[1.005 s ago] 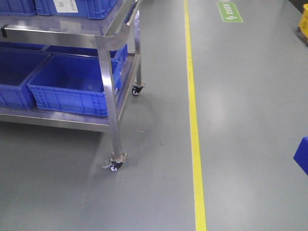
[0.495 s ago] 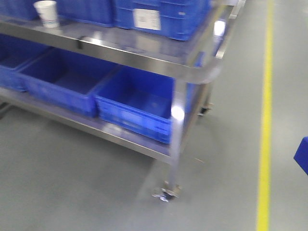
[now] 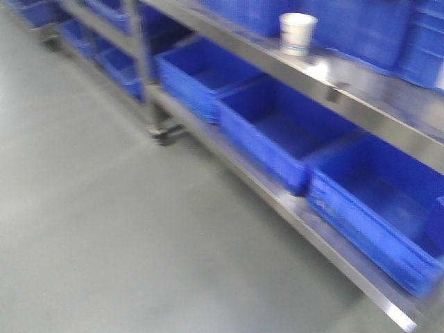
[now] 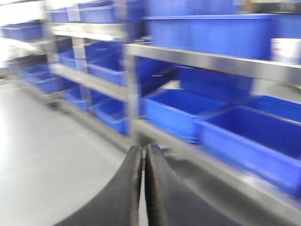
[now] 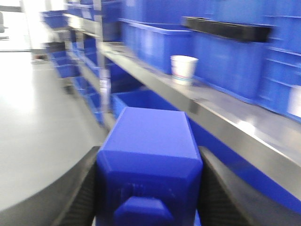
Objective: Pour parts from conveyor to right shelf
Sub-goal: 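Turn and drive down the aisle between the blue-bin shelves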
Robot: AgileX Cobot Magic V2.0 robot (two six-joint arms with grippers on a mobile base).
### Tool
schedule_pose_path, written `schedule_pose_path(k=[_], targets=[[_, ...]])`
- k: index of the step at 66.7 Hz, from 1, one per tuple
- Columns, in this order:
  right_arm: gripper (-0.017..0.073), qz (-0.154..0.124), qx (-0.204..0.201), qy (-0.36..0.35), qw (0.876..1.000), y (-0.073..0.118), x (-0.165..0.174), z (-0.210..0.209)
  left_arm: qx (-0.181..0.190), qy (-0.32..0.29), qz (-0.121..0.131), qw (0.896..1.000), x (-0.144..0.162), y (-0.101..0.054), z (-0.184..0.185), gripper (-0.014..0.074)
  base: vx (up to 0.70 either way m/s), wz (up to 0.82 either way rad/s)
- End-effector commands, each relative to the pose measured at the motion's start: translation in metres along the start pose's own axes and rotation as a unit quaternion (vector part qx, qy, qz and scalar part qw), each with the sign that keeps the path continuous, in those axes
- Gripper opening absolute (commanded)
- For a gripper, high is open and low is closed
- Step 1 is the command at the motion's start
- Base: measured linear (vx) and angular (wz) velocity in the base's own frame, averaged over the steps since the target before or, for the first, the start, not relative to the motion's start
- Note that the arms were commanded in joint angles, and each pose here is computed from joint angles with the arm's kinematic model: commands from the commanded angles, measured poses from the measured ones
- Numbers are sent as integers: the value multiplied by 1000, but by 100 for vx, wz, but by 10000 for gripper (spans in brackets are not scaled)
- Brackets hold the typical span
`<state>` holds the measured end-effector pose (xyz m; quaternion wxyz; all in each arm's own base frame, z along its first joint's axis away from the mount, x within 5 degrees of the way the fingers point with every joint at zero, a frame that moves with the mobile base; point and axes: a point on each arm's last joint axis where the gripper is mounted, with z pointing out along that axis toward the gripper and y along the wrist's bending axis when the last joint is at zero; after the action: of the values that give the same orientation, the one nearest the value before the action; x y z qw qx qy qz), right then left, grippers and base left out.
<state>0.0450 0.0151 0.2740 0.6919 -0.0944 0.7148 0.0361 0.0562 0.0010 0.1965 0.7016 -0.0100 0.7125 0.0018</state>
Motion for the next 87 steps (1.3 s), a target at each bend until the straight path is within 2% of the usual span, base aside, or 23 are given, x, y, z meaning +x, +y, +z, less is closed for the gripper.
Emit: schedule_pose_path(k=[1,49,87], targets=[[-8,-1,21,-39,999,-4,-14,-1,1,-51,-7,999,-16,0,-2,-6,21,85],[-8,-1,21,-40,999,-4,-14,-1,1,-51,-7,999,-16,0,-2,-6,11,84],[-8,-1,21,-40,999,-4,-14,-1,1,-51,-7,999,-16,0,-2,-6,10,23]])
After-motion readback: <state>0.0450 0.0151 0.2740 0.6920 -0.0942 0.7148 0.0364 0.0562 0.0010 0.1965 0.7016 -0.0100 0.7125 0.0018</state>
